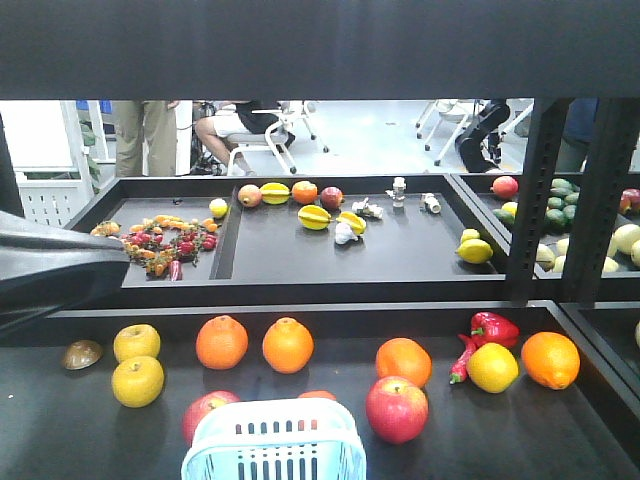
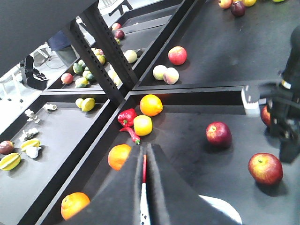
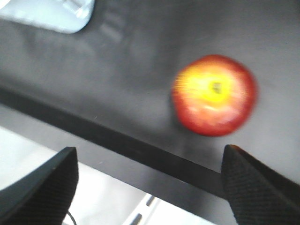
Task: Pick three apples into basket with both arms
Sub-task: 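Close the right gripper on the red apple and lift it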
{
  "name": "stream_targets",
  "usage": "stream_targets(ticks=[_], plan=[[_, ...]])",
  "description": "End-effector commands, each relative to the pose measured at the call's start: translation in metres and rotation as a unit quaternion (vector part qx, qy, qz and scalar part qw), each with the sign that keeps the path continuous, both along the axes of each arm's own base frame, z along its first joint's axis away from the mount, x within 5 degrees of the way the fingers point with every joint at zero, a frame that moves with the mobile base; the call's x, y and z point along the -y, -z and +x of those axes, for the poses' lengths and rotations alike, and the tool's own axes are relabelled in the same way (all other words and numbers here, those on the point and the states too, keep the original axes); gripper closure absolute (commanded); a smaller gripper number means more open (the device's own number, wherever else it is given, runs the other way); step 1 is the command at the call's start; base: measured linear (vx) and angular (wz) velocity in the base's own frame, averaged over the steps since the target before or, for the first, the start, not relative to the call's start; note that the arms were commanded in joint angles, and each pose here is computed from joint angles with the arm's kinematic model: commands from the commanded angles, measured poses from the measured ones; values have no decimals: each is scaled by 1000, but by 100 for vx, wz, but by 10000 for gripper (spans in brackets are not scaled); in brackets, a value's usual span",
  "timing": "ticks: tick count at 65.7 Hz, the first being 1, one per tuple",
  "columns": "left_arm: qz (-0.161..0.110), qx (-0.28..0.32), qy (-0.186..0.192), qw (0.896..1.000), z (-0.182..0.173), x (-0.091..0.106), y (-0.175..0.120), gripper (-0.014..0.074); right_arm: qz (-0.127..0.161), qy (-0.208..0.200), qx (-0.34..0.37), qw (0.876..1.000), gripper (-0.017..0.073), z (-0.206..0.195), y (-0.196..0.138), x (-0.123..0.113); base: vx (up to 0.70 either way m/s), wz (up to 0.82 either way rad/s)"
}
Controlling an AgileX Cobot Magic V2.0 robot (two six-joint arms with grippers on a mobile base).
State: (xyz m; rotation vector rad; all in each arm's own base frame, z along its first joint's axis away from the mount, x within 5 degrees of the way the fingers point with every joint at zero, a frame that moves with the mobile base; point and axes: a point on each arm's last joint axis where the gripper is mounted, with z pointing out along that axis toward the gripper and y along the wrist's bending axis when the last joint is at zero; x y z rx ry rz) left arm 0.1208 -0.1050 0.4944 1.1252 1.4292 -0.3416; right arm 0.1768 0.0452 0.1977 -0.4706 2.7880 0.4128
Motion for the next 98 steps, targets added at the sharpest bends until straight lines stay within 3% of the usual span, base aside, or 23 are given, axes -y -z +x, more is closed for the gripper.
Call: stream_targets(ticks=[1, 9, 24, 43, 55, 68, 98], plan=[[-42, 23, -5, 999, -4, -2, -15, 601, -7, -13, 49, 999, -40, 12, -6, -8, 0, 0], [-42, 23, -5, 999, -4, -2, -15, 601, -5, 17, 44, 999, -40, 21, 3, -10, 0, 0], [-42, 23, -5, 999, -4, -2, -15, 601, -14, 25, -17, 999, -45, 32, 27, -11, 0, 0], [-42, 23, -5, 999, -4, -2, -15, 601, -2, 41, -5, 999, -136, 59, 9, -16, 0, 0], [-42, 23, -5, 999, -4, -2, -15, 601, -16, 74, -6, 997, -149, 65, 4, -12, 0, 0], [-42, 23, -5, 999, -4, -2, -15, 601, -55, 83, -39, 994, -149, 64, 15, -6, 0, 0], [-42, 23, -5, 999, -4, -2, -15, 601, -69, 101, -92, 988, -148, 77, 52, -7, 0, 0]])
